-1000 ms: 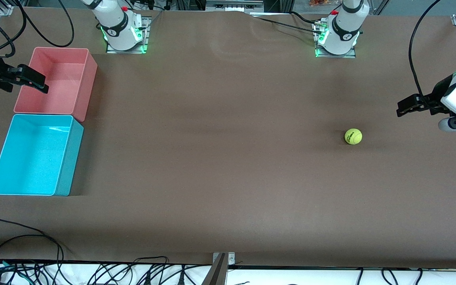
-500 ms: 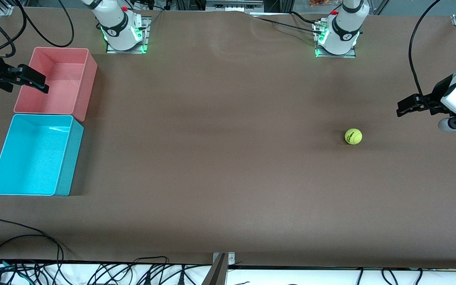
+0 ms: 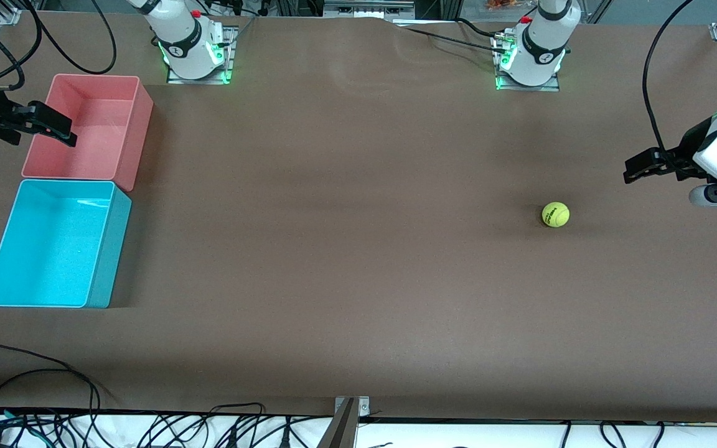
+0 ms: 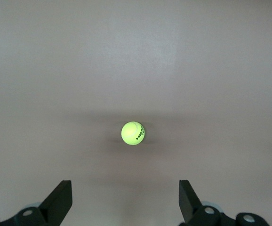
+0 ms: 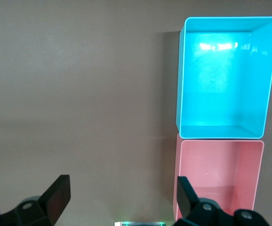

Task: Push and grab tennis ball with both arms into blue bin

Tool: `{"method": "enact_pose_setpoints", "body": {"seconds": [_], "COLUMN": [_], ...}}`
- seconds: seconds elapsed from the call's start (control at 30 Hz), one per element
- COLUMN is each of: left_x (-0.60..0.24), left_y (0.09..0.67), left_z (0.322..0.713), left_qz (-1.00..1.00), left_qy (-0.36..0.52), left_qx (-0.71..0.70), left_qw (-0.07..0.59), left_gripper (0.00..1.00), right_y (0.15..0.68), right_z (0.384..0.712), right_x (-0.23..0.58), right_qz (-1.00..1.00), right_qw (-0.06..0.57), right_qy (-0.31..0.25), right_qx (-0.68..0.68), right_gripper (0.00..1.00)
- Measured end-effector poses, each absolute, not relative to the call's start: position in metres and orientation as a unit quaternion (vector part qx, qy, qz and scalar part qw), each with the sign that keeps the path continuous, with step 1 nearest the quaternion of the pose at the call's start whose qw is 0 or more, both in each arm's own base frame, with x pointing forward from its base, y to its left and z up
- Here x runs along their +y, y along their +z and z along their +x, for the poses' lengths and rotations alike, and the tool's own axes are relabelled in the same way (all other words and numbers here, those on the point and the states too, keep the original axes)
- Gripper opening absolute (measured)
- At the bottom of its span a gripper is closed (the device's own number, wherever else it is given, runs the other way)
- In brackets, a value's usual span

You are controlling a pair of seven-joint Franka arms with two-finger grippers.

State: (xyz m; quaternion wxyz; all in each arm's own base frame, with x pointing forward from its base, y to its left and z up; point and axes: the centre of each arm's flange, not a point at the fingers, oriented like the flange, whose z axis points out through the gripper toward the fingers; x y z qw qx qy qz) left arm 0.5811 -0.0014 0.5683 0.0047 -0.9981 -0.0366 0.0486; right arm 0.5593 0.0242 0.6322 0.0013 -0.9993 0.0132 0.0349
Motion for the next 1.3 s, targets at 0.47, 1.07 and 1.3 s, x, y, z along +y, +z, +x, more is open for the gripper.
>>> {"method": "enact_pose_setpoints", "body": {"seconds": [0.47, 1.07, 1.3], "left_x": [-0.001, -0.002, -0.002], "left_y": [0.567, 0.550, 0.550], "left_z": [0.581, 0.587, 0.587], "left_qz": [-0.998, -0.997, -0.997], "left_qy": [0.050, 0.065, 0.065], "left_qx": [-0.037, -0.036, -0.036], "left_qw": [0.005, 0.007, 0.007], "left_gripper": [1.00, 1.00, 1.00], "right_y": [0.632, 0.632, 0.632], "right_z": [0.559, 0.559, 0.559], "right_x": [0.024, 0.023, 0.024], "right_qz": [-0.999, -0.999, -0.999], "right_qw": [0.001, 0.001, 0.001], "right_qy": [0.036, 0.036, 0.036], "right_qx": [0.013, 0.014, 0.013], "right_gripper": [1.00, 1.00, 1.00]}}
